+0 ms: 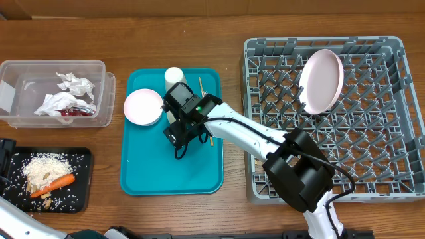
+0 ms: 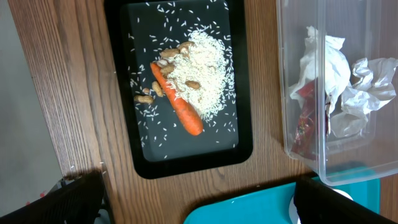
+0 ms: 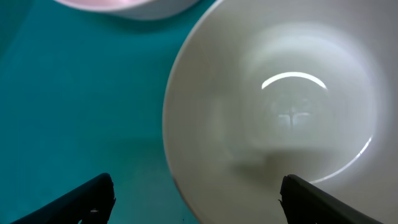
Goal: Sort waste into correct bins and load items into the dishwasher
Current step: 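Lower the right gripper further down to the white bowl edge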
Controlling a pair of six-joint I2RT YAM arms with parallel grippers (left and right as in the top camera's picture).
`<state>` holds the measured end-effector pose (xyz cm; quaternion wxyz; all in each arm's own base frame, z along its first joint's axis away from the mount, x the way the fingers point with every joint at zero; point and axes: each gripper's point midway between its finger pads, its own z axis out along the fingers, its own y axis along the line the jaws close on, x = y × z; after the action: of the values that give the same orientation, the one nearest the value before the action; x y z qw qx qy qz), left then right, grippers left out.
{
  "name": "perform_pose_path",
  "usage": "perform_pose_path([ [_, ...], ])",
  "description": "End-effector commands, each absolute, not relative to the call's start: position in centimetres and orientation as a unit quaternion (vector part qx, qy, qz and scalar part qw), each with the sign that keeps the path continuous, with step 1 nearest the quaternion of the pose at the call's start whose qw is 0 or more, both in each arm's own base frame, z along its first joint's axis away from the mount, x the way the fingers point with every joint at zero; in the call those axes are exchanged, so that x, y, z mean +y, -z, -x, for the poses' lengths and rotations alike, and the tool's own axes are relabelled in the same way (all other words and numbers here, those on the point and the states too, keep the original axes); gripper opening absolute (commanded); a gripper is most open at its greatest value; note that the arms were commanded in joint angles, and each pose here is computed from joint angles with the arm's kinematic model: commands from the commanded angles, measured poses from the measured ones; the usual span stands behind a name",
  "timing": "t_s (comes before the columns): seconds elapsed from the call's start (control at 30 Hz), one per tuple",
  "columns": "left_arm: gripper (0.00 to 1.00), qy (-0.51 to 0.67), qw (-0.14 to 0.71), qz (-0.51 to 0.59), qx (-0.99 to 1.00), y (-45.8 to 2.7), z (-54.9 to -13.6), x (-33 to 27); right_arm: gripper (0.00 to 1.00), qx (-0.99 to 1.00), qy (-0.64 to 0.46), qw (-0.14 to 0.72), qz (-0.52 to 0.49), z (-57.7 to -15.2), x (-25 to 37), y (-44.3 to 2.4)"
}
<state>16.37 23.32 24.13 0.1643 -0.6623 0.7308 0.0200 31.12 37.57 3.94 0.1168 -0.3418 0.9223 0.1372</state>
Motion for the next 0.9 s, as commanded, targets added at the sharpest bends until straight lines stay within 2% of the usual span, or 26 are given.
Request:
perform_pose_path([
  [0.0,1.0,-0.019,0.17,0.665,0.727,-24.4,-16.3,23.3,0.89,0.926,-0.125,0.103,0.341,-30.7,36.9,-3.2],
  [0.37,1.0,-0.019,0.17,0.665,0.727,-24.4,-16.3,23.3,0.88,0.932,-0.11,0.059,0.34,-28.5,36.6,-4.9],
  [0.47,1.0,-0.019,0.17,0.665,0.727,-24.4,-16.3,23.3,0.79,0.929,-0.111,0.06,0.349,-28.0,37.3,-5.3],
  [0.63,1.0,-0.019,0.17,0.665,0.727,-24.4,-16.3,23.3,0.71,0.924,-0.11,0.055,0.361,-26.9,37.8,-5.2],
  [0.87,1.0,-0.019,0.17,0.665,0.727,-24.4,-16.3,23.3,0.66,0.921,-0.113,0.059,0.368,-26.5,38.4,-4.4],
])
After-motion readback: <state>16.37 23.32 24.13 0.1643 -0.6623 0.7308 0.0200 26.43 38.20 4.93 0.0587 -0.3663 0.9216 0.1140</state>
